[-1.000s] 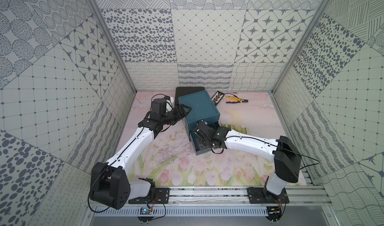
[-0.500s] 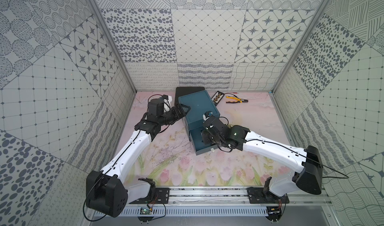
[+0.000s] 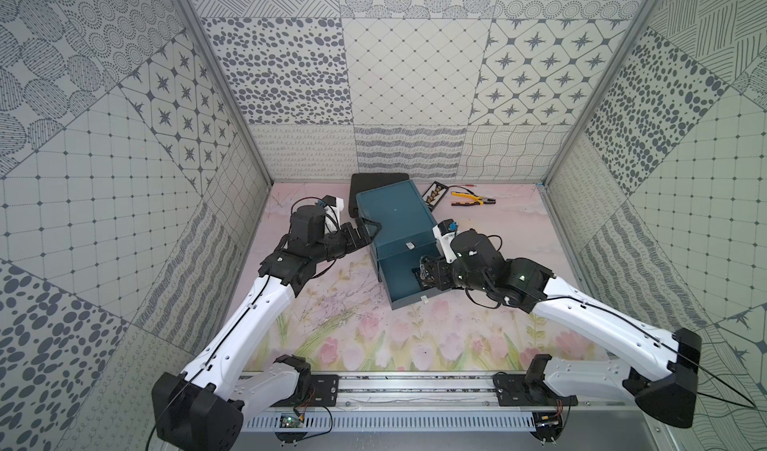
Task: Take the cookies out of the drawer
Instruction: Pick up the cookie from the drawer, then place the cookie at the center of the board.
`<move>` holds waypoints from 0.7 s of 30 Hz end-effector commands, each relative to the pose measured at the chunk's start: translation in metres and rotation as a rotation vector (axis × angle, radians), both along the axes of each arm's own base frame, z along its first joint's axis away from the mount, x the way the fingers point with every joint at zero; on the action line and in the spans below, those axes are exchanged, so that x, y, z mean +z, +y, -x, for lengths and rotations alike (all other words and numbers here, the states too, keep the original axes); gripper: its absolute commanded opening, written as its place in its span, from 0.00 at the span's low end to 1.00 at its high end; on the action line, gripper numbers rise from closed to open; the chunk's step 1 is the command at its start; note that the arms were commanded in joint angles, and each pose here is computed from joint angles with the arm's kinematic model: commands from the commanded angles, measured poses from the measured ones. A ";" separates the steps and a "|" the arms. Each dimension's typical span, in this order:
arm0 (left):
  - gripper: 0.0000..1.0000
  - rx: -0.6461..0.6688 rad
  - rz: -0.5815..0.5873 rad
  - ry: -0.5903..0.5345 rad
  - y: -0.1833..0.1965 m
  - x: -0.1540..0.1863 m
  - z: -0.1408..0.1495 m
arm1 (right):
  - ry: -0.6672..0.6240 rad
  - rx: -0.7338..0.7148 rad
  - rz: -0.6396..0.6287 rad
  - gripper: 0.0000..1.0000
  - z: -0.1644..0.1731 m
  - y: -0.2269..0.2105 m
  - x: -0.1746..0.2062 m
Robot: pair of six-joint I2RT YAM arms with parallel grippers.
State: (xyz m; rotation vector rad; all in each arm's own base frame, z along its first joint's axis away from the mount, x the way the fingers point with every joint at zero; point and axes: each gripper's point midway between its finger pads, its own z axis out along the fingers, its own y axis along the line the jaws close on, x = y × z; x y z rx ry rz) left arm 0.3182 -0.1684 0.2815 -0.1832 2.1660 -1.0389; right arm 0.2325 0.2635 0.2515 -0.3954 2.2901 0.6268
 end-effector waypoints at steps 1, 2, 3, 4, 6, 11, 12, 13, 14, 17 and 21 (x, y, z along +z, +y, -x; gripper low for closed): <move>0.99 0.011 -0.103 -0.023 0.005 -0.006 0.019 | -0.029 0.000 -0.045 0.14 0.003 -0.020 0.011; 0.99 0.003 -0.106 -0.028 0.002 -0.004 0.022 | -0.027 -0.020 -0.039 0.14 0.002 -0.030 0.009; 0.99 -0.008 -0.107 -0.030 0.000 -0.004 0.024 | -0.027 -0.044 -0.030 0.14 0.000 -0.041 0.007; 0.99 -0.024 -0.108 -0.032 -0.005 -0.003 0.027 | -0.020 -0.080 -0.012 0.13 -0.004 -0.054 0.001; 0.99 -0.055 -0.102 -0.040 -0.014 -0.001 0.032 | 0.011 -0.147 0.021 0.13 -0.011 -0.079 -0.014; 0.99 -0.121 -0.076 -0.069 -0.039 0.001 0.045 | 0.122 -0.264 0.126 0.13 -0.029 -0.130 -0.071; 0.99 -0.124 -0.075 -0.069 -0.042 -0.001 0.047 | 0.142 -0.278 0.153 0.12 -0.032 -0.137 -0.082; 0.99 -0.126 -0.076 -0.066 -0.045 -0.003 0.049 | 0.160 -0.289 0.175 0.12 -0.035 -0.142 -0.094; 0.99 -0.121 -0.082 -0.061 -0.046 -0.006 0.049 | 0.173 -0.303 0.179 0.12 -0.039 -0.146 -0.101; 0.99 -0.097 -0.093 -0.053 -0.045 -0.011 0.052 | 0.205 -0.362 0.171 0.12 -0.050 -0.156 -0.121; 0.99 -0.052 -0.118 -0.035 -0.035 -0.020 0.052 | 0.233 -0.363 0.188 0.13 -0.061 -0.153 -0.143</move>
